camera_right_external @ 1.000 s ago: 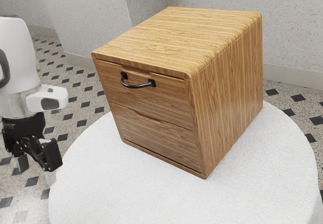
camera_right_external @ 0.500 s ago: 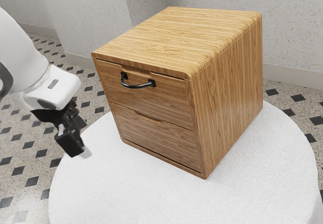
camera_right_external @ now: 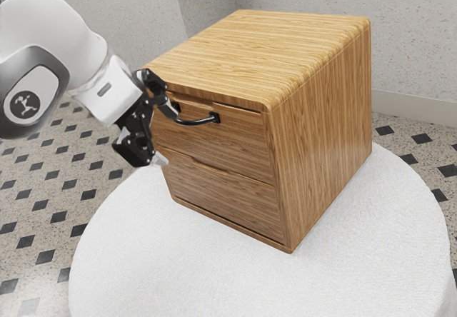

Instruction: Pull the drawer handle with one arm to open the drawer

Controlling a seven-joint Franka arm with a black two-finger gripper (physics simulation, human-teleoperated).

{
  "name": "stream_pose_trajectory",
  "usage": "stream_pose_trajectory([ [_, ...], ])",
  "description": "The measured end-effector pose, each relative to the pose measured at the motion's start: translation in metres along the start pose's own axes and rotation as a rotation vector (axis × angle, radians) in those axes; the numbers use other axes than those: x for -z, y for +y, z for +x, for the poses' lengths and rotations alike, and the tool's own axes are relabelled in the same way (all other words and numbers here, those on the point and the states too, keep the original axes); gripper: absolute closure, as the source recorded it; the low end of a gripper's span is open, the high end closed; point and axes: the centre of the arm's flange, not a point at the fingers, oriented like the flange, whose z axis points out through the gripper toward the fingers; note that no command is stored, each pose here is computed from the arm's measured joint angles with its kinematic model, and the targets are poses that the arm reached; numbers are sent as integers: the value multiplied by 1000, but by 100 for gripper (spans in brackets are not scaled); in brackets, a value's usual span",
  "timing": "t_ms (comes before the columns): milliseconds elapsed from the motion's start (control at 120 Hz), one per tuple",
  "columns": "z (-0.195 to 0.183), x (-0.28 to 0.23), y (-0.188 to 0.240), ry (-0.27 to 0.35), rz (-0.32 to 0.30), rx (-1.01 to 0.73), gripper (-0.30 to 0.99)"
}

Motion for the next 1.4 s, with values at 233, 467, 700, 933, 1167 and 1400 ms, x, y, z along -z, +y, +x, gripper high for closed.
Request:
stream_pose_trajectory([
  [233,-6,-14,-5,-16,-5,-144,-2],
  [467,-17,-24,-12,-25,-11,-227,0],
  [700,-19,-20,-11,-16,-5,-296,9],
  [933,-24,-15,-5,-7,-4,-342,21],
  [1167,-32,-7,9,-1,-5,-370,25],
  [1400,-37,2,30,-10,-2,-390,27],
])
